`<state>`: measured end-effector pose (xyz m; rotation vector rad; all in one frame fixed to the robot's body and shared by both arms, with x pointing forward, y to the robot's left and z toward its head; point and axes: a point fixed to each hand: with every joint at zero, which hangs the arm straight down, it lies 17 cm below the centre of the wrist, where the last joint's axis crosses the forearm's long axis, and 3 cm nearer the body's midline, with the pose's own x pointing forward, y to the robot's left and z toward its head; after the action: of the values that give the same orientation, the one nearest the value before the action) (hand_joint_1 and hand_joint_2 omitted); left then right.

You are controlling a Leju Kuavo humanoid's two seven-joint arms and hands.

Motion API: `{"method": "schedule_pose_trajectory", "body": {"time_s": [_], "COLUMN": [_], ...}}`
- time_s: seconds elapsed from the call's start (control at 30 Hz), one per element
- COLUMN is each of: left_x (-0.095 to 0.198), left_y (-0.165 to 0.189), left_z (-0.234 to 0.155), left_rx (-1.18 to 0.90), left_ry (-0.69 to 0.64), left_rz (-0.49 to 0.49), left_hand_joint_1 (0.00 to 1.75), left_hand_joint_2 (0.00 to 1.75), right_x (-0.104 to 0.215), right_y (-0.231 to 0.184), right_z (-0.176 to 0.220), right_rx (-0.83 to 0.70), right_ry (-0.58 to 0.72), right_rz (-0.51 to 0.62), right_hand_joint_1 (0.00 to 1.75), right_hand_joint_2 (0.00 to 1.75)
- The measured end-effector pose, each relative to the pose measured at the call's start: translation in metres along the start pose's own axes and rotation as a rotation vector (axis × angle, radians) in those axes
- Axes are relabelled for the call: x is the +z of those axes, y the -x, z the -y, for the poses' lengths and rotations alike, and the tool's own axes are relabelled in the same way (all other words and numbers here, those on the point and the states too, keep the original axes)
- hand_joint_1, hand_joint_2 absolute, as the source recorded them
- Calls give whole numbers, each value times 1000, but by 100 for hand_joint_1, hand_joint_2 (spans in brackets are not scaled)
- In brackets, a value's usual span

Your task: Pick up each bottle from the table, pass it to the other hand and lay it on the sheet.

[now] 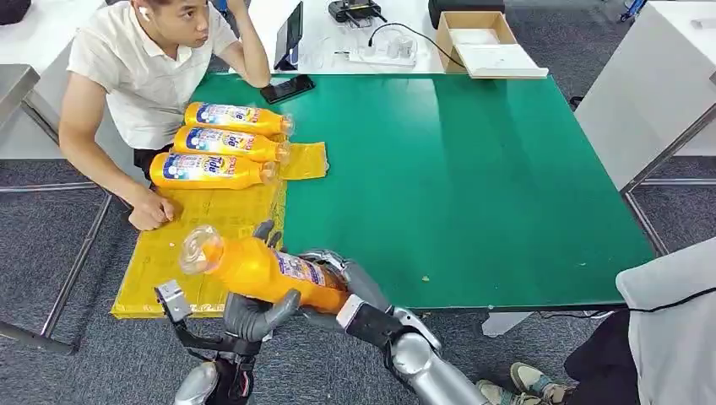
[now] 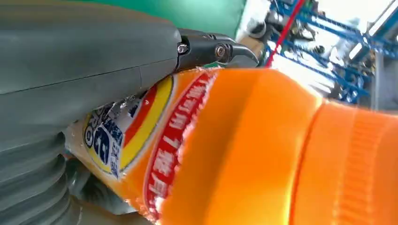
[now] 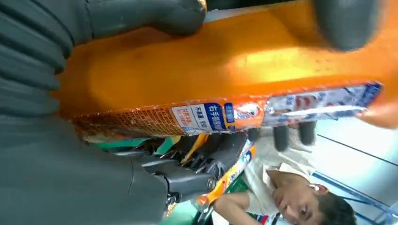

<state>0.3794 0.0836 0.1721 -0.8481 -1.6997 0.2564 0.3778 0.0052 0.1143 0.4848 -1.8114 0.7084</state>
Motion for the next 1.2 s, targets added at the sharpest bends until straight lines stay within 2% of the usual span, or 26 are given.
{"method": "schedule_pose_trajectory", "body": {"time_s": [0.07,0.1,0.13,0.53,0.57,0.6,0.63,0.77,0.8,0.83,1.07,1.2], "left_x": [1,1,2,5,5,4,4,2,2,3,3,6], "left_y": [-2,-2,-2,6,7,8,10,15,15,17,22,31], "left_z": [5,7,9,7,6,6,5,0,-1,-1,-7,-38], "left_rx": [18,21,21,42,46,51,54,53,54,54,37,-182], "left_ry": [21,33,43,56,54,52,49,39,37,35,12,-95], "left_rz": [4,3,1,-36,-42,-48,-55,-71,-74,-78,-91,-129], "left_hand_joint_1": [3,154,175,175,175,175,175,175,175,175,175,175], "left_hand_joint_2": [175,175,175,175,175,175,175,175,175,175,175,175], "right_x": [1,1,1,1,1,2,2,2,3,3,4,18], "right_y": [1,2,2,2,3,3,3,5,5,6,8,9], "right_z": [0,0,-1,-3,-3,-3,-3,-4,-5,-5,-3,-2], "right_rx": [-7,-11,-12,-30,-31,-33,-33,-45,-46,-47,-26,36], "right_ry": [1,0,0,1,1,1,1,2,1,2,18,78], "right_rz": [-2,-4,-5,1,1,0,-1,-6,-10,-12,-15,-11], "right_hand_joint_1": [175,175,175,171,148,86,52,52,0,0,0,0], "right_hand_joint_2": [175,175,175,175,175,175,175,175,175,0,0,0]}}
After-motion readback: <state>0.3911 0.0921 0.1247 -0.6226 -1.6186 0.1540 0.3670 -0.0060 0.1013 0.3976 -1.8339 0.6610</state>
